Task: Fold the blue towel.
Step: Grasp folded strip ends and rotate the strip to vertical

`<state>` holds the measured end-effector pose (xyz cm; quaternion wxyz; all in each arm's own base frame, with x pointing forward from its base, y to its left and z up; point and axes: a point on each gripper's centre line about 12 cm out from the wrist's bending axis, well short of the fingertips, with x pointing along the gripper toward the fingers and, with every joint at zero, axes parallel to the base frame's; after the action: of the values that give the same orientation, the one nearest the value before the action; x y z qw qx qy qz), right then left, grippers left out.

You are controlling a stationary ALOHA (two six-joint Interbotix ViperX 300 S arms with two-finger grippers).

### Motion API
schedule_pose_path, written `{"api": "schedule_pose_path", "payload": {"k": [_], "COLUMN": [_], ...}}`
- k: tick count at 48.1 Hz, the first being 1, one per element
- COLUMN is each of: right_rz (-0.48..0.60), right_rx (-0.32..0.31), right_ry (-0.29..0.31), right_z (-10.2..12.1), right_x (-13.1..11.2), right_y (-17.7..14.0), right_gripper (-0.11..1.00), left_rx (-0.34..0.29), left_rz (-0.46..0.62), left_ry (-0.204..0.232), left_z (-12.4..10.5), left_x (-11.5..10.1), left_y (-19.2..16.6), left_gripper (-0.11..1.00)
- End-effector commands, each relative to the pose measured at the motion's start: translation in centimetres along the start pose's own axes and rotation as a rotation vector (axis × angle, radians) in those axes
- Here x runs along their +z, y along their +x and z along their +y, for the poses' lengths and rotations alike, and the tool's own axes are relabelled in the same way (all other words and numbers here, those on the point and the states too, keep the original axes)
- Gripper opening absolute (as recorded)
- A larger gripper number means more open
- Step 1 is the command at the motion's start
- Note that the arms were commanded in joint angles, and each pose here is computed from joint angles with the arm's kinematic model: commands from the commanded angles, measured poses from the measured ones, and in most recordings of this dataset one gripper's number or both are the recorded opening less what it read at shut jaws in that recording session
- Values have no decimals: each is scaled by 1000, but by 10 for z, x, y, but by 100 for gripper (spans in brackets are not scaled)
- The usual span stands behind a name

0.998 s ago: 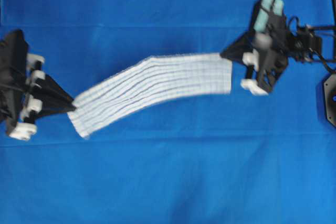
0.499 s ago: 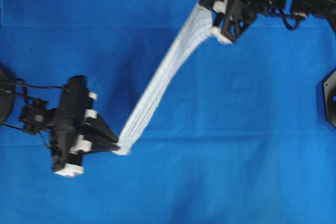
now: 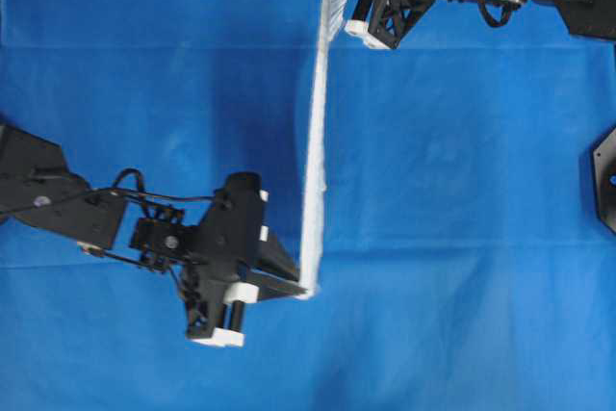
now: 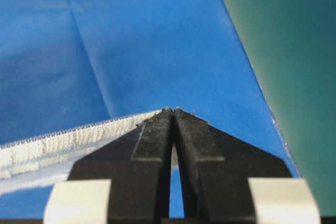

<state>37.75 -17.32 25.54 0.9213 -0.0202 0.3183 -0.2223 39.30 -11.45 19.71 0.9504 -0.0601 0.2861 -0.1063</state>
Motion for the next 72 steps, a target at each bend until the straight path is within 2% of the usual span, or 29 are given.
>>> {"api": "schedule_pose_path", "payload": {"k": [1, 16, 24, 31, 41, 52, 57, 72], "right_rz": [-29, 22, 24, 43, 70, 56, 48, 44], "right_rx": [-28, -62, -62, -54, -24, -1, 5, 11], "right_ry": [15, 40, 36, 31, 24, 14, 7, -27], "right_z": [-13, -27, -27, -25, -18, -11, -9, -7], "right_x": [8, -29, -34, -34, -35, -30, -28, -28], "right_y": [-10, -38, -43, -26, 21, 53, 57, 57], "right_gripper": [2, 2, 2, 2, 2, 2, 2, 2], "left_rx": [-15, 12, 26, 32, 33, 29, 32, 40], "left_rz": [-49, -94, -117, -93, -26, 31, 40, 38], "left_ry": [23, 84, 93, 89, 50, -45, -66, -64], "left_z": [-7, 4, 11, 14, 16, 14, 16, 20], "left_x": [21, 53, 64, 56, 18, -20, -28, -26], "left_y": [2, 45, 58, 58, 39, 19, 18, 19], "left_gripper": [7, 7, 7, 7, 7, 7, 7, 7]}}
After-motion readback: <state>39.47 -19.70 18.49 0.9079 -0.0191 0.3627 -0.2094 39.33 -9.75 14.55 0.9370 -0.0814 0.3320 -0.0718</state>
